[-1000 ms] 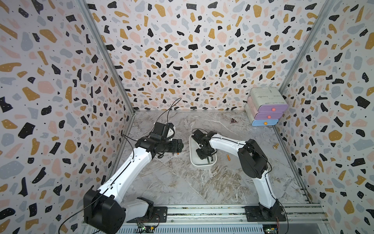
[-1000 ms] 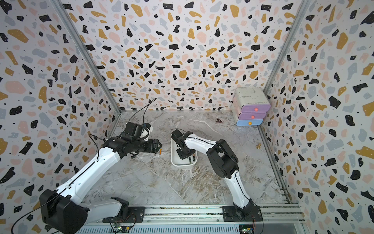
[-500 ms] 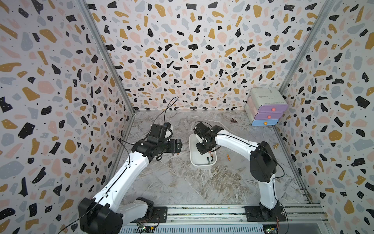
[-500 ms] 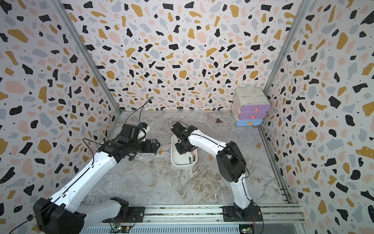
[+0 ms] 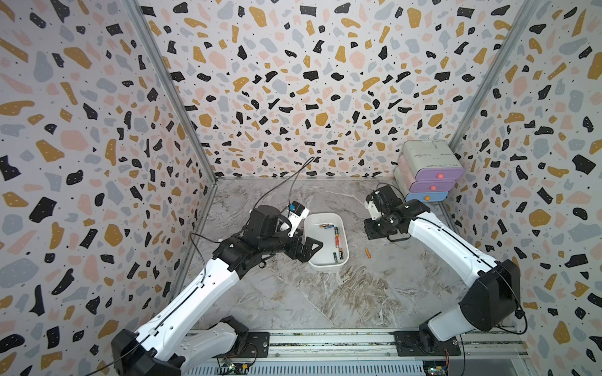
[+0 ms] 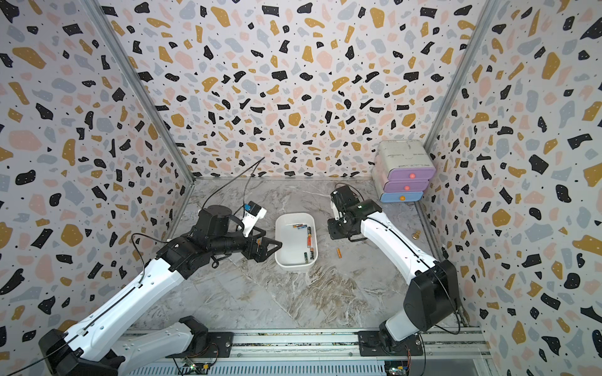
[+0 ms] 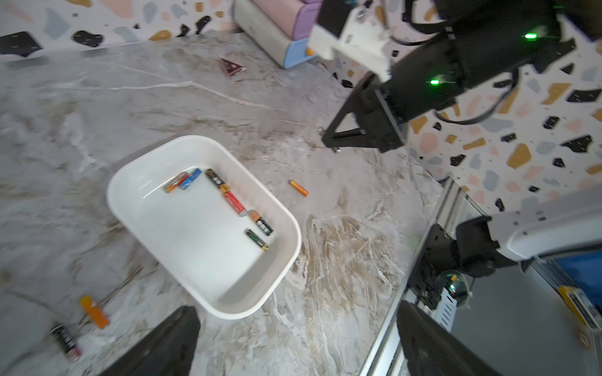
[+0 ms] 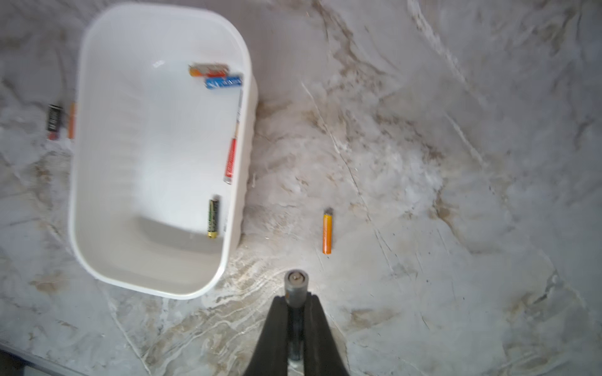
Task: Take the batteries out of the storage box
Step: Place the battery at the center of the board.
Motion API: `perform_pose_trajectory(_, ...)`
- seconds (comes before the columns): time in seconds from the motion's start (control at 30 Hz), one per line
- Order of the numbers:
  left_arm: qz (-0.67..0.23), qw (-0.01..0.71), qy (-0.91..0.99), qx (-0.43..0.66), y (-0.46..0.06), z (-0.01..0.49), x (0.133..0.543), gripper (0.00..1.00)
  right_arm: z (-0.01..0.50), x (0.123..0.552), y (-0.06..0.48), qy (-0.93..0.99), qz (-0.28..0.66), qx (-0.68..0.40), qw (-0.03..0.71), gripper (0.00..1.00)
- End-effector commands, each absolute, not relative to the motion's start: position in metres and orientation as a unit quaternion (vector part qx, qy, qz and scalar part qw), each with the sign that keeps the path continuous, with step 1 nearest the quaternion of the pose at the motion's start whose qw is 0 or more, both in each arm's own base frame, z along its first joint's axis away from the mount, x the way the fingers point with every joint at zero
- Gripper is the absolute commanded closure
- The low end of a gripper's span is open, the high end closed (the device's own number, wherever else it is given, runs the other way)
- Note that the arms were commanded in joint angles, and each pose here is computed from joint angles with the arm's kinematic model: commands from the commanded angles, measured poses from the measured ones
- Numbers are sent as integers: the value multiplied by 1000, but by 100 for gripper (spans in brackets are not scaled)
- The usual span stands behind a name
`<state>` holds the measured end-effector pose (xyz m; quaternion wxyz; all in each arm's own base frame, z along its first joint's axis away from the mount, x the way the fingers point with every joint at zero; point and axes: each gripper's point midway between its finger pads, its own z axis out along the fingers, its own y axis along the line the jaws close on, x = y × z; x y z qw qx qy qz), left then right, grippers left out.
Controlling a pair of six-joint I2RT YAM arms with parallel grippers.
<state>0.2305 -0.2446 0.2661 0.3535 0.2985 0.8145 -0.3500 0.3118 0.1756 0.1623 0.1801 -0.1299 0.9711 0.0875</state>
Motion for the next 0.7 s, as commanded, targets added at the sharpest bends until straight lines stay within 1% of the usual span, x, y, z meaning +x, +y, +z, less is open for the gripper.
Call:
perform_pose_trajectory(0.0, -386, 359, 768, 365, -269, 267, 215, 2, 133, 301, 174, 979, 80, -130, 135, 100)
perform_pose_trajectory(0.13, -382, 348, 779, 356, -273, 256, 219, 2, 110, 308, 187, 980, 87, -126, 130, 100)
perform_pose_trajectory(0.33, -339, 358, 804, 332, -262, 244, 232, 2, 73, 318, 204, 982, 70, -133, 112, 100)
perform_pose_trajectory(0.47, -328, 361, 810, 325, -257, 240, 233, 1, 54, 329, 202, 984, 44, -127, 116, 100)
perform_pose_trajectory(0.67, -315, 358, 820, 316, -253, 235, 236, 1, 31, 331, 196, 987, 17, -125, 102, 100)
